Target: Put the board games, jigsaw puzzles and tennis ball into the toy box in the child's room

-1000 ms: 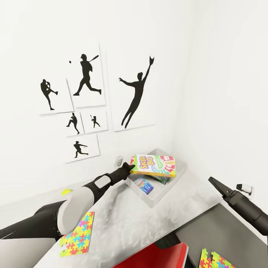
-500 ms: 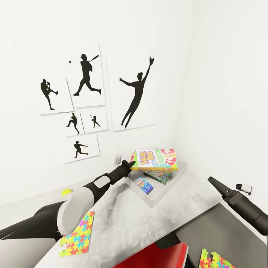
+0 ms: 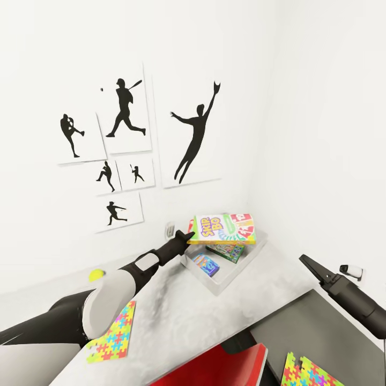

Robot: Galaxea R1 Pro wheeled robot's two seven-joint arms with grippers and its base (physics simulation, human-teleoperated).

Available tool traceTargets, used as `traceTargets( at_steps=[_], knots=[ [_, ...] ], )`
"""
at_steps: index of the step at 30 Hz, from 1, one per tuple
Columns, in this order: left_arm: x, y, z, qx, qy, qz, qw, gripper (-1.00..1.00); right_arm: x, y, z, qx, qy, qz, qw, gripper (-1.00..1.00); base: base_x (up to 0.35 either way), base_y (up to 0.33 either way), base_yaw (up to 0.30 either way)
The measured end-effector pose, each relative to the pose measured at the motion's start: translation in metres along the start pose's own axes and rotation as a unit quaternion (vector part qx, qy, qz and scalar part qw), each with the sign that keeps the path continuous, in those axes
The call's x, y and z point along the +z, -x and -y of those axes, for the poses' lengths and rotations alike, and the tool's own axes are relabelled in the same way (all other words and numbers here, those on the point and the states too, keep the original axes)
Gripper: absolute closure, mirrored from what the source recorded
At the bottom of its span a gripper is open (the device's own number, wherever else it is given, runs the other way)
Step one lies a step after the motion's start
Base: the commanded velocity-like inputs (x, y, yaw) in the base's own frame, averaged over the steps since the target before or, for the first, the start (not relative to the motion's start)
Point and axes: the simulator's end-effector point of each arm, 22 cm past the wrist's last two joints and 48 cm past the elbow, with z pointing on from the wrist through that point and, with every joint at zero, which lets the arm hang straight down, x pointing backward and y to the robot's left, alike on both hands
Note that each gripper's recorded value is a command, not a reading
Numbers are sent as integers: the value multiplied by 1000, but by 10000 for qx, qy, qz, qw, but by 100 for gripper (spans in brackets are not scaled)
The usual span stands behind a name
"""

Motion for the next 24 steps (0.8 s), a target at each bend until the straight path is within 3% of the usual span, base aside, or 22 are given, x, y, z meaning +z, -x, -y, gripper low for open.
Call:
traceTargets(
  at_steps=[7, 24],
  knots=[
    [0, 0, 3, 31, -11, -6, 10000, 100, 0, 1, -2, -15, 19, 13, 10000, -100, -81, 0, -101],
    [0, 0, 4, 30, -12, 1, 10000, 100, 0, 1, -3, -19, 19, 0, 10000, -100, -45, -24, -5]
  ],
)
